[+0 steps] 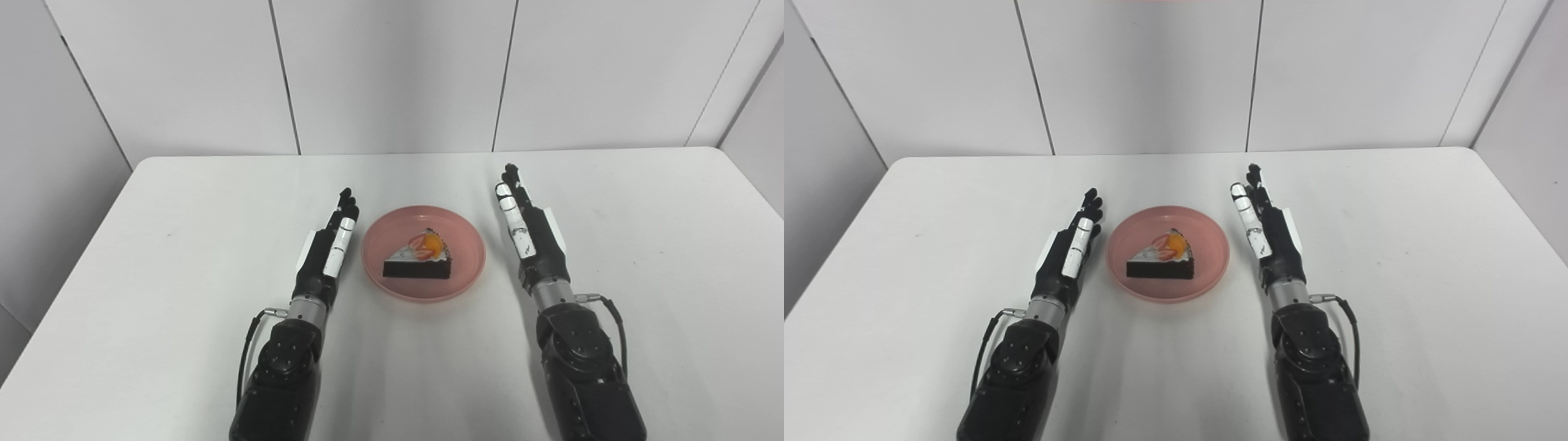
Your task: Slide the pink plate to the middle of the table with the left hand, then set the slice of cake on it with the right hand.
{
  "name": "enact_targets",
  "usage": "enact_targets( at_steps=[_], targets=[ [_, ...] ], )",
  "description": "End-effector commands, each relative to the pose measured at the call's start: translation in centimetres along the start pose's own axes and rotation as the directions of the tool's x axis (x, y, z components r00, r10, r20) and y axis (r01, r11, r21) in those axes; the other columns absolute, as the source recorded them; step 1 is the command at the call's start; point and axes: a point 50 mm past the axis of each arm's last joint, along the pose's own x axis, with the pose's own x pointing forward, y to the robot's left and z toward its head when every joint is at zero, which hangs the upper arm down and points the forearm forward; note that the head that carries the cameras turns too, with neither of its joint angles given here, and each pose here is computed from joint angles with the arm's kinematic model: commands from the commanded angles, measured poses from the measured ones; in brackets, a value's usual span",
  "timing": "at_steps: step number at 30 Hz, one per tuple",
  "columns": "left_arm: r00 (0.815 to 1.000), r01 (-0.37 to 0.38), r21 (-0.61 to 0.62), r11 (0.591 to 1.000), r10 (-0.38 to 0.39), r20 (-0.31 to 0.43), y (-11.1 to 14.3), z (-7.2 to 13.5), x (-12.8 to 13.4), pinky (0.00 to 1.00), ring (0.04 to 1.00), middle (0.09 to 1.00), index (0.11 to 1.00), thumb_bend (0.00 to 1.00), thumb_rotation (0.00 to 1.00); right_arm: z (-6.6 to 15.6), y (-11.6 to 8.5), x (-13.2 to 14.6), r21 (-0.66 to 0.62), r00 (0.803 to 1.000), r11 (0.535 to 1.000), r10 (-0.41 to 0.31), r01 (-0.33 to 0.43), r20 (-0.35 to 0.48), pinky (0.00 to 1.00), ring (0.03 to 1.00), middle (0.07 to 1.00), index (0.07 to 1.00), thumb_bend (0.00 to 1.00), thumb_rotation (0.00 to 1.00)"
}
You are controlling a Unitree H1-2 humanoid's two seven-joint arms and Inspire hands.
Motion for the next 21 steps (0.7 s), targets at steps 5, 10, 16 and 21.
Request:
enact_targets(
  at_steps=[5, 10, 16, 21],
  targets=[
    [0.999, 0.002, 0.024, 1.000, -0.003, 0.050, 0.3, 1.3, 1.0, 1.00, 1.000, 1.000, 1.000, 0.74, 1.00, 2.2, 0.4, 0.8, 0.085, 0.999, 0.996, 0.018, -0.021, 0.037, 1.00, 1.000, 1.000, 1.000, 0.47, 1.00],
    [0.998, -0.015, 0.013, 1.000, 0.014, 0.063, 0.1, 1.3, 1.1, 1.00, 1.000, 1.000, 1.000, 0.72, 1.00, 2.0, 0.3, 0.4, 0.119, 1.000, 0.993, 0.004, -0.006, 0.022, 1.00, 1.000, 1.000, 1.000, 0.45, 0.99],
    [0.999, -0.009, 0.008, 1.000, 0.009, 0.046, 0.2, 1.3, 1.3, 1.00, 1.000, 1.000, 1.000, 0.77, 1.00, 2.2, 0.9, -0.9, 0.161, 1.000, 0.987, -0.008, 0.011, -0.016, 1.00, 1.000, 1.000, 1.000, 0.45, 0.93],
    [0.999, -0.014, -0.011, 1.000, 0.015, 0.048, 0.2, 1.5, 1.4, 1.00, 1.000, 1.000, 1.000, 0.75, 1.00, 2.0, 1.5, -2.4, 0.124, 1.000, 0.992, -0.014, 0.015, -0.013, 1.00, 1.000, 1.000, 1.000, 0.45, 0.89]
  ],
)
